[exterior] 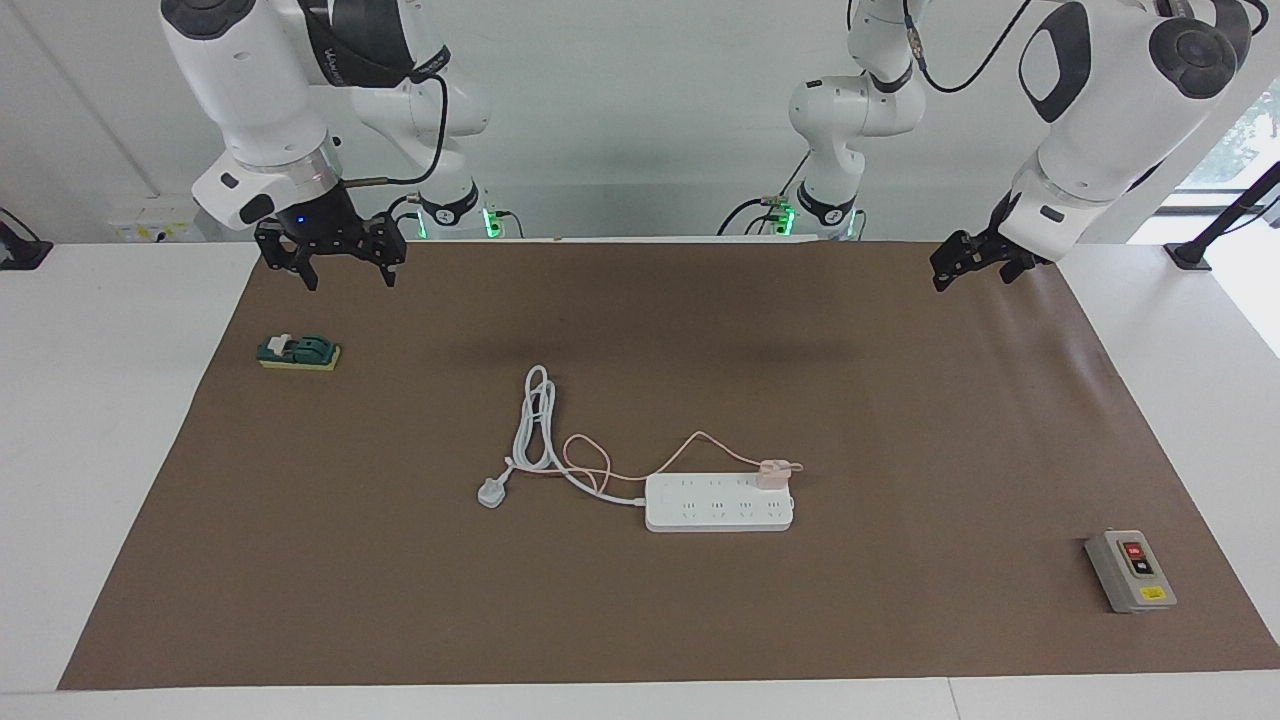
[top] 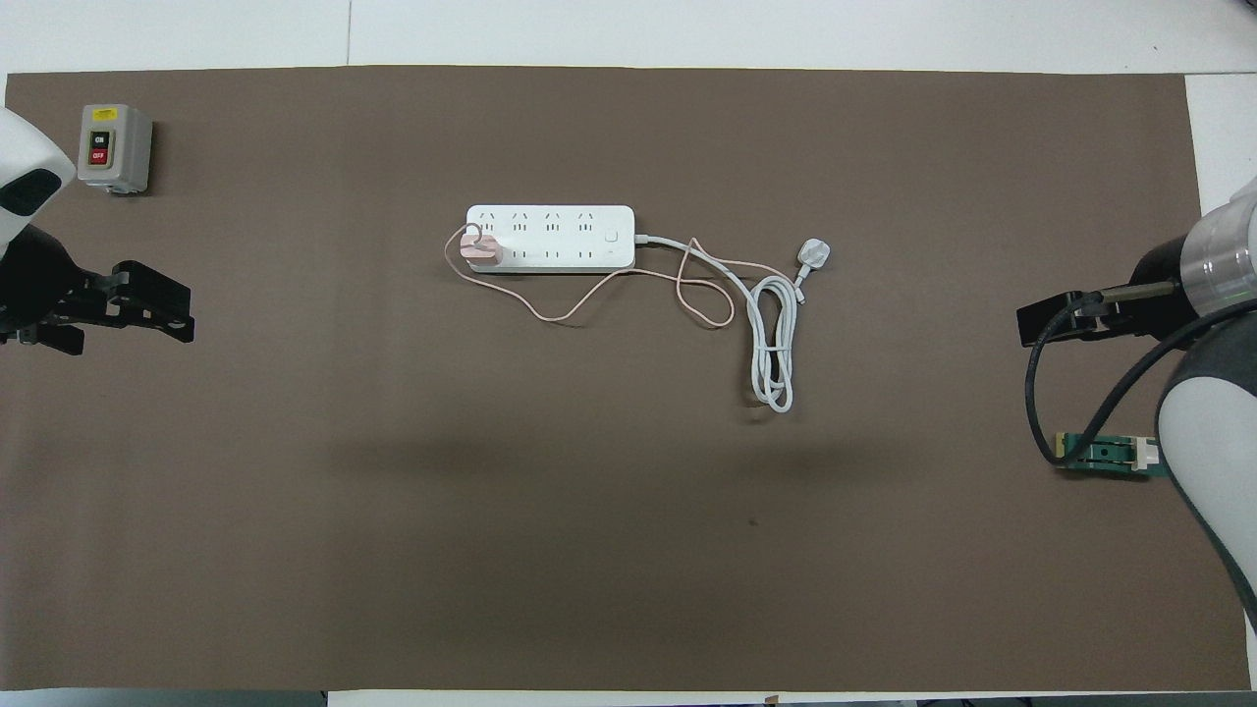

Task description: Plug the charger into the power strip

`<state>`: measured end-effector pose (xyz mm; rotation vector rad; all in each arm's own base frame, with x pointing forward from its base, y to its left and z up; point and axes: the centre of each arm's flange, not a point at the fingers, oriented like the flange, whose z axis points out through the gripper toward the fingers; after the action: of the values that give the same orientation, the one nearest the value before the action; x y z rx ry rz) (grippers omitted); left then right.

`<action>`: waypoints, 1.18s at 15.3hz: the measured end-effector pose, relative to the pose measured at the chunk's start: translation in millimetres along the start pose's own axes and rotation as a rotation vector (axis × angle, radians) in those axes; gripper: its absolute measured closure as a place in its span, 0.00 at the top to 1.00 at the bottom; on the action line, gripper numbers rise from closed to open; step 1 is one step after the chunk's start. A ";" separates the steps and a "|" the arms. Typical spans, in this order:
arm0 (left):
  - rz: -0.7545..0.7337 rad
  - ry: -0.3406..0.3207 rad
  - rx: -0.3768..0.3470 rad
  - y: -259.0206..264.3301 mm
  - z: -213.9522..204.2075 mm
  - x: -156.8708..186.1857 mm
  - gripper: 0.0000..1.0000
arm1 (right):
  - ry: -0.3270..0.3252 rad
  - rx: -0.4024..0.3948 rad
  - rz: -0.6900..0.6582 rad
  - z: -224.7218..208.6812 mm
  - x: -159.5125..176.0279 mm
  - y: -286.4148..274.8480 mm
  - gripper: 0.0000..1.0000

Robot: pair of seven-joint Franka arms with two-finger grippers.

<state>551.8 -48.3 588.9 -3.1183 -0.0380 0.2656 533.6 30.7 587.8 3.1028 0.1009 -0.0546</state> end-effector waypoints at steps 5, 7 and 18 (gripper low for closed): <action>0.004 0.017 -0.003 -6.2 -5.9 -5.6 1.00 | 0.000 0.000 0.000 0.0 0.0 0.0 1.00; 0.006 0.025 -0.003 -8.1 -4.6 -8.2 1.00 | 0.000 0.000 0.000 0.0 0.0 0.0 1.00; 0.019 0.020 -0.020 -1.9 2.0 -9.1 1.00 | 0.000 0.000 0.000 0.0 0.0 0.0 1.00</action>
<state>542.4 -46.6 588.5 -3.1420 -0.0104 0.2354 533.6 30.7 587.8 3.1028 0.1009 -0.0546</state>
